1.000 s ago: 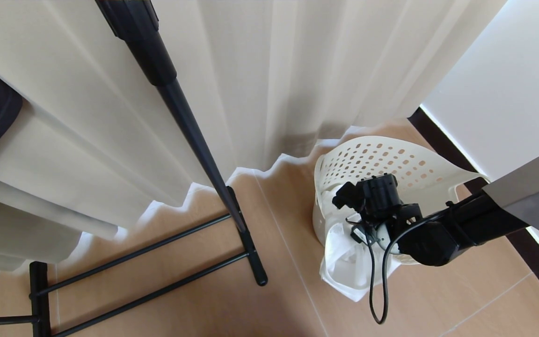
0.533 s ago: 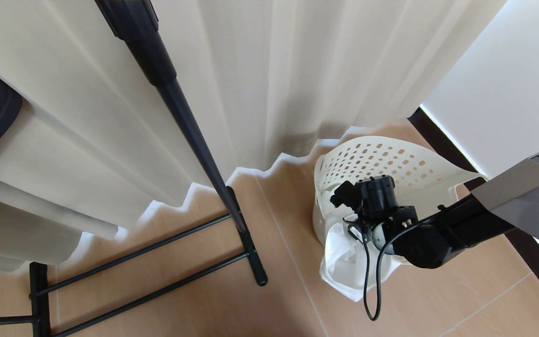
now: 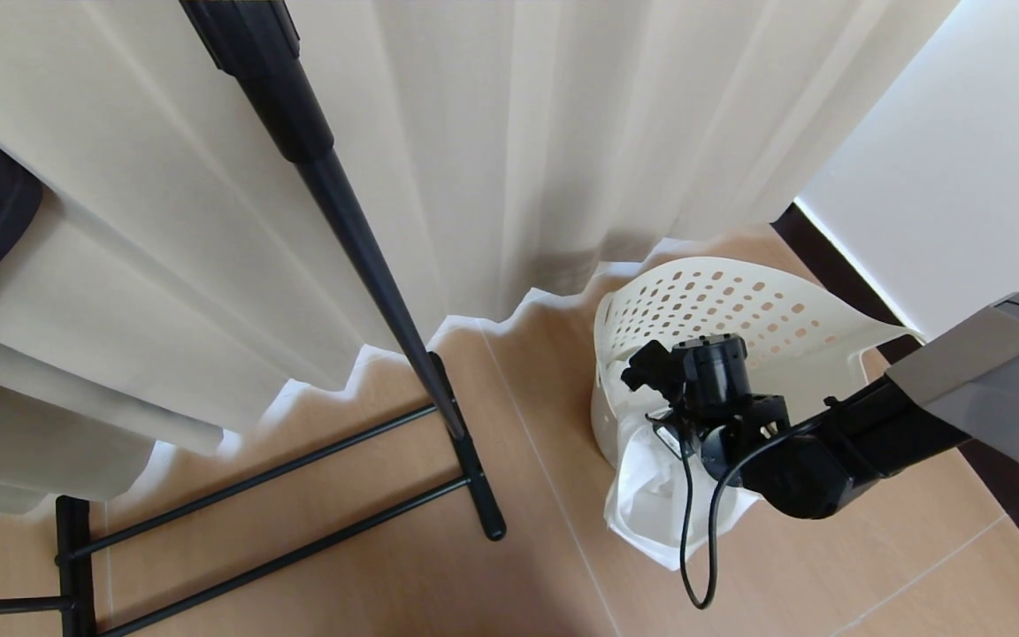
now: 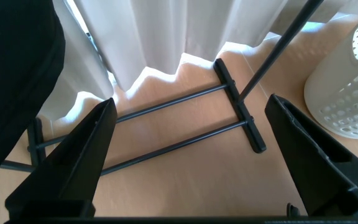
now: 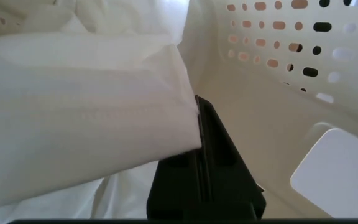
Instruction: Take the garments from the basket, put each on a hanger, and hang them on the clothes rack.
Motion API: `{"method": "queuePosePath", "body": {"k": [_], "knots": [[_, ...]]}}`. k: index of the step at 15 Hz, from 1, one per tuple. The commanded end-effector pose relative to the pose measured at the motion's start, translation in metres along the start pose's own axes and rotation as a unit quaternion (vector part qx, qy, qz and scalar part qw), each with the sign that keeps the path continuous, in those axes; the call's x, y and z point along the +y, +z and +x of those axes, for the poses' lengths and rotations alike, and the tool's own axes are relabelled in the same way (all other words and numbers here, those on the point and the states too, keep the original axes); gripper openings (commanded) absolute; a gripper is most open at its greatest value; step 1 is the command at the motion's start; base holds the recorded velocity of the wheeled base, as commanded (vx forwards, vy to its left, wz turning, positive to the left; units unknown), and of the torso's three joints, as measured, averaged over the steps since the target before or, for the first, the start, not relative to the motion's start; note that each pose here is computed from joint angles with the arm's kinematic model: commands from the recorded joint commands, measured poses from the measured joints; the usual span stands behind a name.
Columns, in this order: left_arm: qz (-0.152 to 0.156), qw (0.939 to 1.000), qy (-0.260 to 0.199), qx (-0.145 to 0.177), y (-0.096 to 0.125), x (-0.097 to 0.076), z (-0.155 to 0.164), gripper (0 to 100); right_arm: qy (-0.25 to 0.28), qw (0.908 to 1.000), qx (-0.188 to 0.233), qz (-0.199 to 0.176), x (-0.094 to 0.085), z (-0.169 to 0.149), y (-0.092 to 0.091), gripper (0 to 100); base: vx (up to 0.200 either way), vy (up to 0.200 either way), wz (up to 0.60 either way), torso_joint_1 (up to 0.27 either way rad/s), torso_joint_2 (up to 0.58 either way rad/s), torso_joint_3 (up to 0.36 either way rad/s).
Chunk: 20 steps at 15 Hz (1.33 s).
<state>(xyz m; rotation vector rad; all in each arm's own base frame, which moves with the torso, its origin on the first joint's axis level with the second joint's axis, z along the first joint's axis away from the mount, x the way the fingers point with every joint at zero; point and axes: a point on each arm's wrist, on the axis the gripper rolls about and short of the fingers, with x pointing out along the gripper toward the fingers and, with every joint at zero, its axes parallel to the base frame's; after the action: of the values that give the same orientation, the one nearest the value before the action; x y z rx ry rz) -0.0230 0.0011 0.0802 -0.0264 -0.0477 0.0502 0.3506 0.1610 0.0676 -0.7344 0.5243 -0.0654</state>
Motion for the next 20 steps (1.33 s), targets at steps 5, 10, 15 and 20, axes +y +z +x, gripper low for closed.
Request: {"method": "queuePosePath", "body": {"k": [5, 10, 15, 20], "knots": [[0.000, 1.0000, 0.001, 0.000, 0.000, 0.000, 0.000, 100, -0.009, 0.9942, -0.099, 0.040, -0.023, -0.087, 0.001, 0, 0.000, 0.000, 0.00, 0.000, 0.00, 0.000], [0.002, 1.0000, 0.001, 0.000, 0.000, 0.000, 0.000, 100, -0.015, 0.9789, -0.180, 0.095, -0.065, -0.170, -0.013, 0, 0.000, 0.000, 0.00, 0.000, 0.00, 0.000], [0.002, 1.0000, 0.000, 0.001, 0.000, 0.000, 0.000, 100, -0.018, 0.9475, -0.273, 0.165, -0.113, -0.232, -0.021, 0, 0.000, 0.000, 0.00, 0.000, 0.00, 0.000], [0.003, 1.0000, -0.002, 0.001, 0.000, 0.000, 0.000, 100, 0.002, 0.9432, -0.293, 0.156, -0.114, -0.233, -0.017, 0, 0.000, 0.000, 0.00, 0.001, 0.00, 0.079]]}}
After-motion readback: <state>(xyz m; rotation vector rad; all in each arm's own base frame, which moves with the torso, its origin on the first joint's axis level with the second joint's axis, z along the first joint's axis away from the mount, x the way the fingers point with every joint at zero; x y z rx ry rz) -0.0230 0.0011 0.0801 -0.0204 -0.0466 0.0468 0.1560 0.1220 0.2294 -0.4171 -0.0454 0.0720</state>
